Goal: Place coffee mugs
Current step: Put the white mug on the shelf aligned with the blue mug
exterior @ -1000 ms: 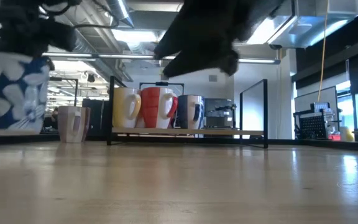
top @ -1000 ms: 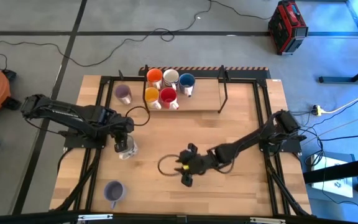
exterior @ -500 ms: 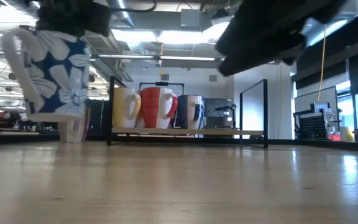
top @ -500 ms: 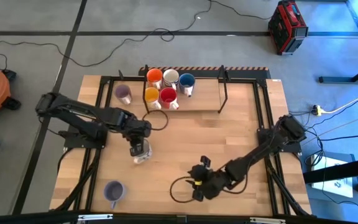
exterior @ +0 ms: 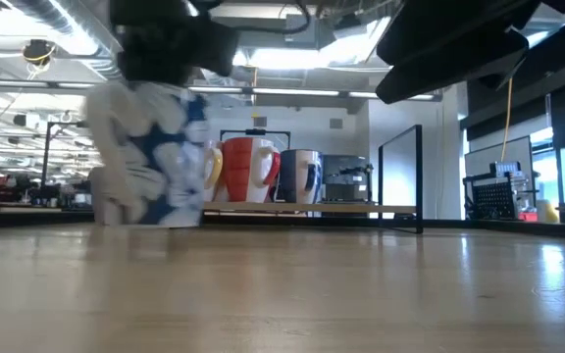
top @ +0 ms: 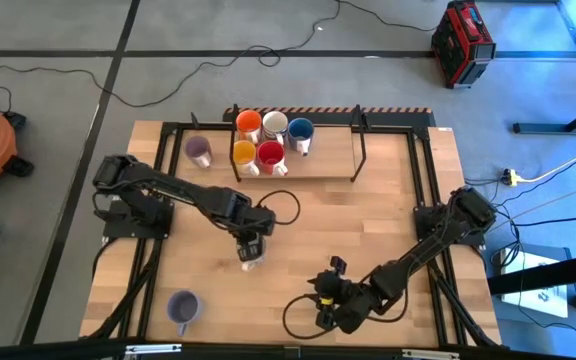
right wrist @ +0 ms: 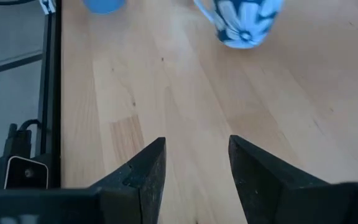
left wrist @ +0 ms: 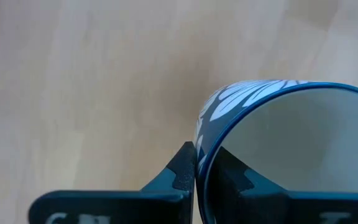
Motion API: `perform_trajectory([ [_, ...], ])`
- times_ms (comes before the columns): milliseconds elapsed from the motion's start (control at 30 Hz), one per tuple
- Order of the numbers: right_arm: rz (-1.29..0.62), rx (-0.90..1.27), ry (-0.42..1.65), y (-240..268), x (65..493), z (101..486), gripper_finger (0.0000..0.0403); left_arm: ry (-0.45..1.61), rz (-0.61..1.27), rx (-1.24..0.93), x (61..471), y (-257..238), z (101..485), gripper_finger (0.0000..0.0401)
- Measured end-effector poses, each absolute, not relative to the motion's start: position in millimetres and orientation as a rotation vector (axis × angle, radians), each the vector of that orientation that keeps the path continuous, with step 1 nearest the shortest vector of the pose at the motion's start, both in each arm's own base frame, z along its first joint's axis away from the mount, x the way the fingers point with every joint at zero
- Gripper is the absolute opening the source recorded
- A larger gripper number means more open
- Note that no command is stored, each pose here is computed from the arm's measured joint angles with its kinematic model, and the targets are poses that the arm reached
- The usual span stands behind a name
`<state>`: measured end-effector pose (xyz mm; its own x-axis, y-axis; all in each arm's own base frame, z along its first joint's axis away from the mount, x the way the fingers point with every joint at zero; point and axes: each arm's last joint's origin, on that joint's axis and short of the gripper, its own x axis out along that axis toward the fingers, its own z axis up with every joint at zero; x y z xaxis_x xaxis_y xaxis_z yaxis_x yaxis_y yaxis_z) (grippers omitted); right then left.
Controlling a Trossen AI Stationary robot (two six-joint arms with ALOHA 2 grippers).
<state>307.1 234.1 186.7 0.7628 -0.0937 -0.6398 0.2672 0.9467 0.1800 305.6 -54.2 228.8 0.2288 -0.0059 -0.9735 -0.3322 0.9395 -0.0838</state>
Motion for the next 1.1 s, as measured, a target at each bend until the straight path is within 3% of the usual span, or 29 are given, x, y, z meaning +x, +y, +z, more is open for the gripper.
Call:
perform_trajectory([
  [500,-0.208,0.242,0.703,232.5,305.1,184.5,0.0163,1.292,0.286,-0.300,326.2,-56.3,220.5,0.0027],
  [1100,-0.216,0.248,0.697,232.4,305.3,184.6,0.0163,1.281,0.234,-0.257,329.5,-58.1,238.0,0.0102],
])
